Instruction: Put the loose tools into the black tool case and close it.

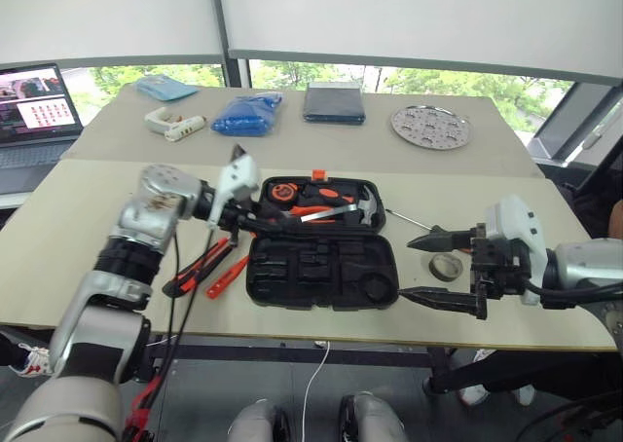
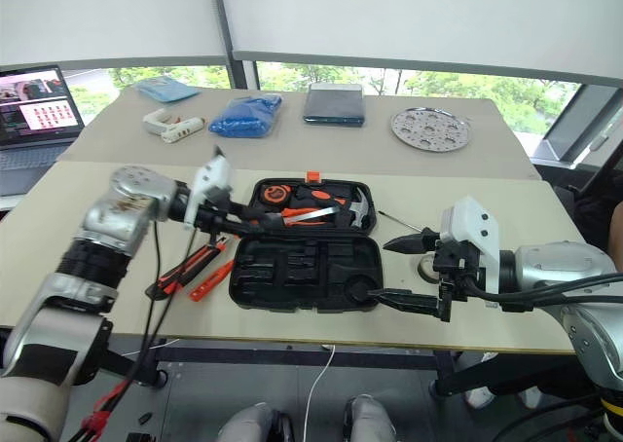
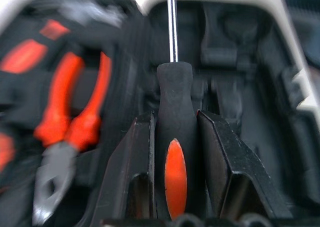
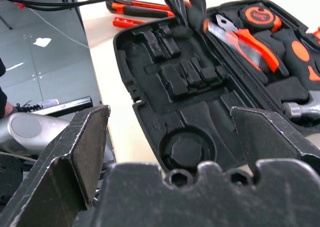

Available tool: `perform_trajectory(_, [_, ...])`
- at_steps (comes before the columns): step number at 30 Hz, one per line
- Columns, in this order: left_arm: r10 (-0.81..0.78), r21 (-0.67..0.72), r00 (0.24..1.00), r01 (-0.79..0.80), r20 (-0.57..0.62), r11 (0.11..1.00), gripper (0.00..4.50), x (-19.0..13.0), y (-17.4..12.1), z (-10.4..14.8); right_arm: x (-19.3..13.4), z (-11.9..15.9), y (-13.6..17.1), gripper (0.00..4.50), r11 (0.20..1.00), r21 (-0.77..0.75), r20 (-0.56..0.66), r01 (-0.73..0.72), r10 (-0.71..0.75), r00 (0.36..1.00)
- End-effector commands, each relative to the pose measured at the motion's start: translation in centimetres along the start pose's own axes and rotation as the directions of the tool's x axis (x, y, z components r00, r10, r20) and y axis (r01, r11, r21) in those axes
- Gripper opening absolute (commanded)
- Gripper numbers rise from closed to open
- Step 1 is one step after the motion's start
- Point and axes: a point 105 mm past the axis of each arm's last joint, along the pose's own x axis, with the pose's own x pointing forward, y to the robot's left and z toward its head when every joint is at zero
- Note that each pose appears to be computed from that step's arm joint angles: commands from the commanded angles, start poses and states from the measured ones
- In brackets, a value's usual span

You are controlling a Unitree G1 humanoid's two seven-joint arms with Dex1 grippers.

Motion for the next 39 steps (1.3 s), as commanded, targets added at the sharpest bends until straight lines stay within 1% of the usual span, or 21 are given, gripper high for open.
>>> perform_trajectory(1, [0.028, 0.049, 0.995, -0.024, -0.096, 0.999, 0.83, 0.0, 1.2, -0.4, -0.3, 1.3, 0.3, 4.5, 0.998, -0.062, 0.027, 0.031, -0.029, 0.999])
perform_trajectory(4, [0.031, 0.031, 0.993, -0.028, -0.11, 0.999, 0.83, 0.8, 1.5, -0.8, -0.4, 1.5, 0.4, 4.5, 0.997, -0.063, 0.032, 0.046, -0.044, 0.999])
perform_trajectory(9, [-0.018, 0.024, 0.995, 0.02, -0.099, 1.0, 0.83, 1.6, 1.0, -0.9, -0.4, 1.6, 0.3, 4.5, 0.995, -0.063, 0.041, 0.073, -0.071, 0.997])
perform_trajectory(11, [-0.021, 0.02, 0.995, 0.022, -0.093, 1.0, 1.85, 1.6, 1.0, -0.9, -0.3, 1.7, 0.3, 4.5, 0.995, -0.061, 0.05, 0.079, -0.076, 0.996])
perform_trajectory(12, [-0.024, 0.019, 0.996, 0.026, -0.086, 0.999, 2.11, 1.6, 1.0, -0.8, -0.3, 1.8, 0.2, 4.5, 0.995, -0.059, 0.054, 0.081, -0.078, 0.995])
perform_trajectory(14, [-0.015, 0.027, 0.997, 0.017, -0.076, 1.0, 2.85, 1.5, 1.2, -0.5, -0.3, 1.9, 0.2, 4.5, 0.995, -0.058, 0.058, 0.084, -0.081, 0.995])
perform_trajectory(15, [-0.002, 0.027, 0.997, 0.004, -0.072, 1.0, 3.11, 1.5, 1.4, -0.3, -0.3, 1.9, 0.2, 4.5, 0.995, -0.058, 0.058, 0.084, -0.081, 0.995])
perform_trajectory(18, [0.008, 0.008, 0.999, -0.008, -0.038, 1.0, 4.25, 1.3, 1.8, 0.8, -0.2, 2.0, 0.3, 4.5, 0.995, -0.058, 0.06, 0.082, -0.078, 0.995])
perform_trajectory(19, [0.002, 0.005, 1.0, -0.002, -0.026, 1.0, 4.47, 1.3, 1.8, 1.2, -0.2, 2.0, 0.4, 4.5, 0.995, -0.057, 0.061, 0.081, -0.077, 0.995])
perform_trajectory(20, [-0.005, 0.004, 1.0, 0.005, -0.015, 1.0, 4.47, 1.3, 1.8, 1.5, -0.2, 2.0, 0.5, 4.5, 0.995, -0.055, 0.062, 0.079, -0.075, 0.995])
perform_trajectory(22, [0.004, 0.005, 1.0, -0.004, 0.001, 1.0, 4.11, 1.4, 2.0, 2.0, -0.2, 2.0, 0.6, 4.5, 0.996, -0.053, 0.062, 0.078, -0.074, 0.995])
perform_trajectory(23, [0.003, 0.004, 1.0, -0.003, 0.004, 1.0, 3.82, 1.4, 2.0, 2.1, -0.2, 2.0, 0.6, 4.5, 0.996, -0.052, 0.062, 0.078, -0.074, 0.995])
perform_trajectory(28, [0.018, 0.006, 1.0, -0.018, -0.003, 1.0, 1.83, 1.8, 2.3, 2.1, -0.3, 2.0, 0.5, 4.5, 0.995, -0.049, 0.061, 0.085, -0.082, 0.995])
perform_trajectory(32, [0.02, 0.021, 0.999, -0.02, -0.033, 1.0, 0.33, 2.1, 2.4, 1.7, -0.3, 2.0, 0.3, 4.5, 0.995, -0.047, 0.061, 0.09, -0.087, 0.994])
perform_trajectory(33, [0.025, 0.023, 0.999, -0.024, -0.046, 0.999, 0.01, 2.3, 2.4, 1.5, -0.3, 2.0, 0.3, 4.5, 0.995, -0.047, 0.062, 0.091, -0.089, 0.994])
perform_trajectory(39, [0.019, 0.07, 0.988, -0.009, -0.154, 0.998, 0.01, 3.9, 2.0, -0.3, -0.1, 2.1, 0.2, 4.5, 0.995, -0.041, 0.075, 0.094, -0.091, 0.993])
